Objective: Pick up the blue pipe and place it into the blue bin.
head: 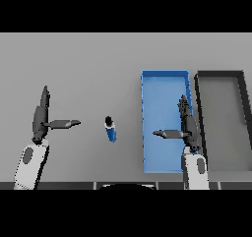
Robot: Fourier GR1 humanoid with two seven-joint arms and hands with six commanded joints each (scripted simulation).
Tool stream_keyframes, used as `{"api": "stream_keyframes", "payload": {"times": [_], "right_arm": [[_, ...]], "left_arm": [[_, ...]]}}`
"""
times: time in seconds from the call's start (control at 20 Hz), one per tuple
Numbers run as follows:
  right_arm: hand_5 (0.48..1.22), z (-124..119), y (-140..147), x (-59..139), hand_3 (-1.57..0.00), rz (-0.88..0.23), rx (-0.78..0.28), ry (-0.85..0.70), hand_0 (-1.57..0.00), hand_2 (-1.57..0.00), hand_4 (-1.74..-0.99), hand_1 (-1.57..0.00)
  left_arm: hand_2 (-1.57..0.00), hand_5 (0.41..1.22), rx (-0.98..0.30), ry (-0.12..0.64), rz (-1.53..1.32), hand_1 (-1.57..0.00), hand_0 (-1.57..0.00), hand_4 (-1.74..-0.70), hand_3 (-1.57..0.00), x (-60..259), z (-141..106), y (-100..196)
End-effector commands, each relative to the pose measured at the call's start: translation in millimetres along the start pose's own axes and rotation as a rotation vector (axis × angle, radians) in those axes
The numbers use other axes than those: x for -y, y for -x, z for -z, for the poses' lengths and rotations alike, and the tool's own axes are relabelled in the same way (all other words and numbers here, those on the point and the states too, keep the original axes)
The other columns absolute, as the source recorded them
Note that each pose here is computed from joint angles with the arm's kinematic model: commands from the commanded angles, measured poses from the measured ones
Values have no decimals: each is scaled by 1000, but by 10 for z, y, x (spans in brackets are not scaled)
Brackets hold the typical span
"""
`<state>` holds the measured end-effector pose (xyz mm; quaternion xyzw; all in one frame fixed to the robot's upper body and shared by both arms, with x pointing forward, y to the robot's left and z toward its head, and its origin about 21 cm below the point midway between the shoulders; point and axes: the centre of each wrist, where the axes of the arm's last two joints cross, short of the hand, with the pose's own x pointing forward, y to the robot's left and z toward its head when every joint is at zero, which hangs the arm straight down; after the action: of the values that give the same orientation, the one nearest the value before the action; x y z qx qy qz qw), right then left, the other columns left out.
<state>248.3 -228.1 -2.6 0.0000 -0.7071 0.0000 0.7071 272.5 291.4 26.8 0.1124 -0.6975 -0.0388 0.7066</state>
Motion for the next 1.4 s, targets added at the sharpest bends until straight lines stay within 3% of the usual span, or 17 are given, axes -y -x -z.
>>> {"api": "stream_keyframes", "payload": {"times": [0.0,0.25,0.35,0.45,0.7,0.9,1.1,1.35], "right_arm": [[629,5,-2,3,1,0,-1,1,1,1,-1205,1],[629,54,-16,20,1,-3,-4,1,1,1,-1205,1],[628,-95,-105,243,1,-224,126,-53,1,1,-1201,1],[626,-185,-115,237,1,-294,138,-84,1,1,-1197,1],[621,-209,-155,249,1,-314,122,-91,1,1,-1197,1],[616,-184,-158,252,1,-329,130,-103,1,1,-1179,1],[617,-205,-175,238,1,-338,130,-107,1,1,-1164,1],[615,-227,-170,204,1,-304,115,-106,1,1,-1197,1]], "left_arm": [[1,593,4,-1,-1,1,1,-966,1,4,4,-3],[1,593,1,4,-3,1,1,-966,1,24,51,-29],[1,592,53,186,117,1,1,-963,1,-219,-53,83],[1,590,61,255,163,1,1,-959,1,-336,-42,117],[1,594,96,353,150,1,1,-966,1,-396,-98,109],[1,549,77,519,173,1,1,-1026,1,-344,-265,29],[1,497,35,690,165,1,1,-1113,1,-13,-397,30],[1,450,23,775,183,1,1,-1139,1,339,-479,40]]}}
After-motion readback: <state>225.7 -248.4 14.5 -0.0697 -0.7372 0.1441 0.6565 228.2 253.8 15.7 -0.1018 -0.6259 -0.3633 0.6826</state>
